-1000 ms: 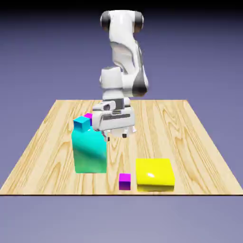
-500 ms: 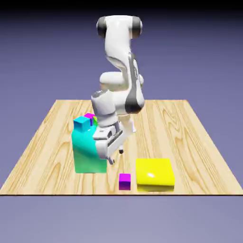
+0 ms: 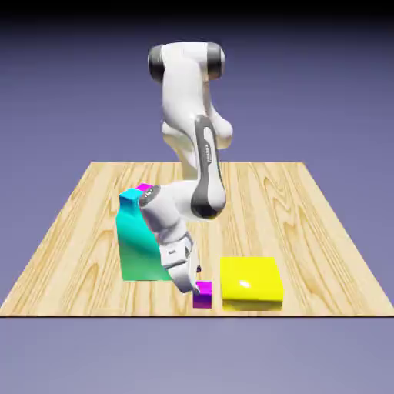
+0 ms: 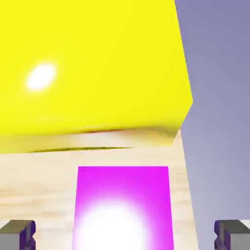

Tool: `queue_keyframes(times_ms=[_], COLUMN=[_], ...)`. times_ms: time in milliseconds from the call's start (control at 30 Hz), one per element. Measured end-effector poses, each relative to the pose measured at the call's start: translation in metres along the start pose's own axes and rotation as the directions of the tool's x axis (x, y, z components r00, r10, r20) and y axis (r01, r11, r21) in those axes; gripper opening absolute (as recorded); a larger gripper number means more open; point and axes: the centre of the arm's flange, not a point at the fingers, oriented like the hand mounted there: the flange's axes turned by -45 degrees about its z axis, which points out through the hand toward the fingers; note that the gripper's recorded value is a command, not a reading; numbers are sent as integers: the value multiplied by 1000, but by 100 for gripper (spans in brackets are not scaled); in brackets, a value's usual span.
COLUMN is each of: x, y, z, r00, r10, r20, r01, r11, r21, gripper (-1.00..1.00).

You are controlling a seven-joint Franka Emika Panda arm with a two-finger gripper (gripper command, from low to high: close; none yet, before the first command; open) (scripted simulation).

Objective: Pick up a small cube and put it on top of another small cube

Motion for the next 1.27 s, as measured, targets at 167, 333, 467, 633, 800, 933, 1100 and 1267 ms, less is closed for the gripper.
queue_keyframes(times_ms=[167,333,467,633,800,933,1100,1267], x=[2,9,-4,-28,-45,-56,-64,-68], y=[1,20,27,5,-41,-89,-113,-117], z=[-15,-80,-150,-244,-326,-383,-363,-326], r00=[1000,998,990,983,981,981,981,981], r10=[0,-52,-120,-160,-179,-189,-196,-195], r20=[-1,32,67,92,81,50,-8,-8], r01=[0,52,120,157,173,184,195,195], r11=[1000,999,993,987,982,978,976,977], r21=[0,-11,6,40,74,97,91,90], gripper=[-100,-100,-100,-100,-100,-100,-100,100])
